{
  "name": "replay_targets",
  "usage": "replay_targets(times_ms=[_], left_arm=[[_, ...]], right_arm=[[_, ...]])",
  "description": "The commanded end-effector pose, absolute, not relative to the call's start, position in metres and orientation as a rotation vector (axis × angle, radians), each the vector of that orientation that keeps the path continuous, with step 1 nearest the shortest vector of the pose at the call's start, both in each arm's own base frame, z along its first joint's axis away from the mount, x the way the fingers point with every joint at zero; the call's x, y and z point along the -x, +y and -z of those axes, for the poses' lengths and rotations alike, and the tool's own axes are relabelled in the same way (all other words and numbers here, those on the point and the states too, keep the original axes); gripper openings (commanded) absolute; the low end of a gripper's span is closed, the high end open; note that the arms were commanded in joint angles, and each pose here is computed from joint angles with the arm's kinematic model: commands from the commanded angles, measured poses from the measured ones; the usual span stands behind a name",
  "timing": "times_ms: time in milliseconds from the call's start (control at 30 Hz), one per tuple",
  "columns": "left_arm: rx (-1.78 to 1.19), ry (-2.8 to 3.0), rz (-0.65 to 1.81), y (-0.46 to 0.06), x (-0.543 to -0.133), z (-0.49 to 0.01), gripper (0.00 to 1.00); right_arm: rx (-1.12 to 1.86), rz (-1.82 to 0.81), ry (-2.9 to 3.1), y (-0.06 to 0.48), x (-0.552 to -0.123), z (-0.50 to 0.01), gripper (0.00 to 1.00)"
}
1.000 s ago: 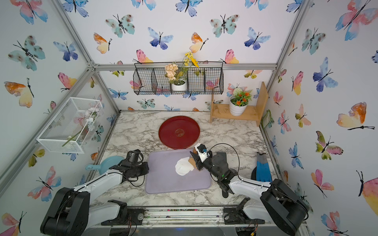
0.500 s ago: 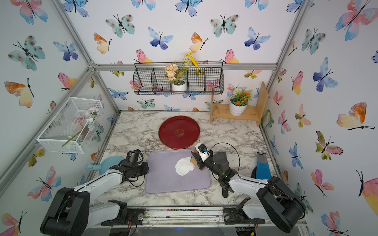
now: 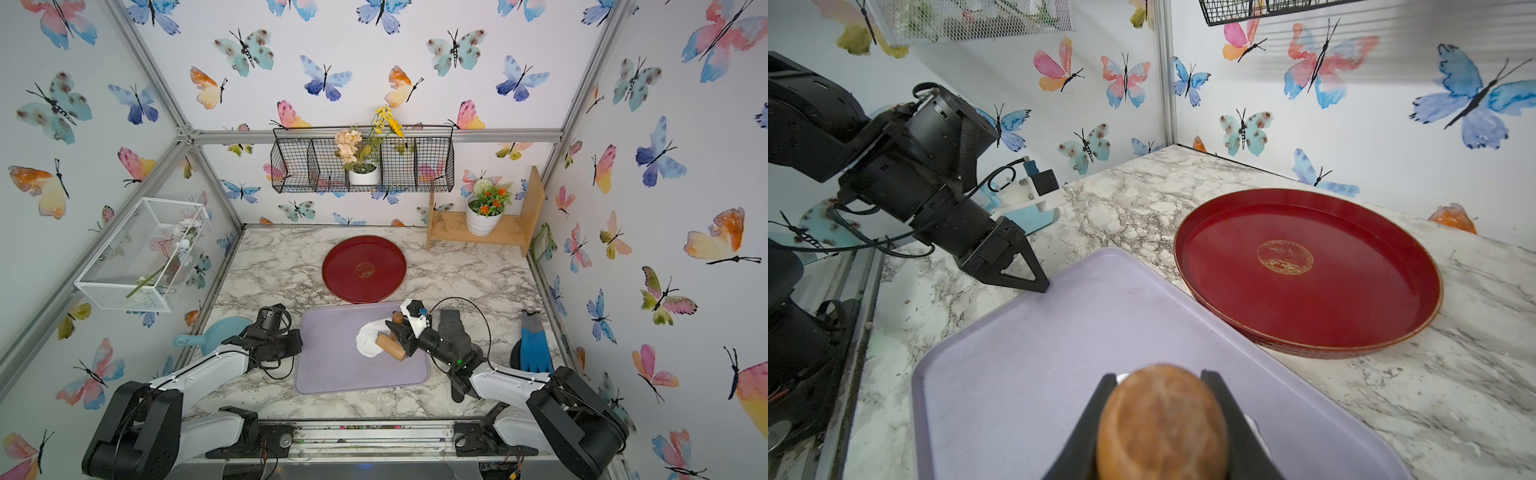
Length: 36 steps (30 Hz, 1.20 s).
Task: Roll out the dumpling wrappers from the dough
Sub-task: Flatten out the dough on the work surface.
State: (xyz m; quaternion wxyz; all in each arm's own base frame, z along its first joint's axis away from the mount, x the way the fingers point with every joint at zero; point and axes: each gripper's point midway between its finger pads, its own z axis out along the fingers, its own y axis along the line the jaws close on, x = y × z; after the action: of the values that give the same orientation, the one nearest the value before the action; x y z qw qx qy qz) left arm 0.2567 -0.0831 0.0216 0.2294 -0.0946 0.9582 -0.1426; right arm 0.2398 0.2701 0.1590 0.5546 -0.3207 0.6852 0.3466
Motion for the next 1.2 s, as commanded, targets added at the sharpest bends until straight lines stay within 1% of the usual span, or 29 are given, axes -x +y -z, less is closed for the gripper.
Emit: replay_targets(times_ms=[0,100,267,500,700,867,1167], left_arm=[[0.307,2.587,0.41,-0.081,-0.265,-0.03,0.0],[0.311,2.585,0.41,-0.08,-0.266,-0.031,0.0],[0.309,2.587,0.423,-0.082,-0.264,-0.031,0.0],[0.31,2.592,0.454,-0.084,-0.259,-0.028,0.0],[0.308,2.594,0.47,-0.086,-0.257,-0.027,0.0],[0.299,2.586,0.481,-0.087,-0.257,-0.029,0.0],[0.303,2.589,0.483,-0.088,-0.257,-0.028,0.0]], right_arm=[[0.63,-0.732,1.92,0.249,-0.247,-0.103,0.01],[0.493,-0.686,1.898,0.246,-0.27,-0.128,0.01],[0.329,-0.756,1.7,0.243,-0.284,-0.19,0.01],[0.209,-0.684,1.612,0.228,-0.3,-0.225,0.01],[0.18,-0.679,1.628,0.233,-0.312,-0.224,0.01],[0.207,-0.726,1.657,0.25,-0.317,-0.212,0.01],[0.198,-0.725,1.701,0.252,-0.32,-0.187,0.01]])
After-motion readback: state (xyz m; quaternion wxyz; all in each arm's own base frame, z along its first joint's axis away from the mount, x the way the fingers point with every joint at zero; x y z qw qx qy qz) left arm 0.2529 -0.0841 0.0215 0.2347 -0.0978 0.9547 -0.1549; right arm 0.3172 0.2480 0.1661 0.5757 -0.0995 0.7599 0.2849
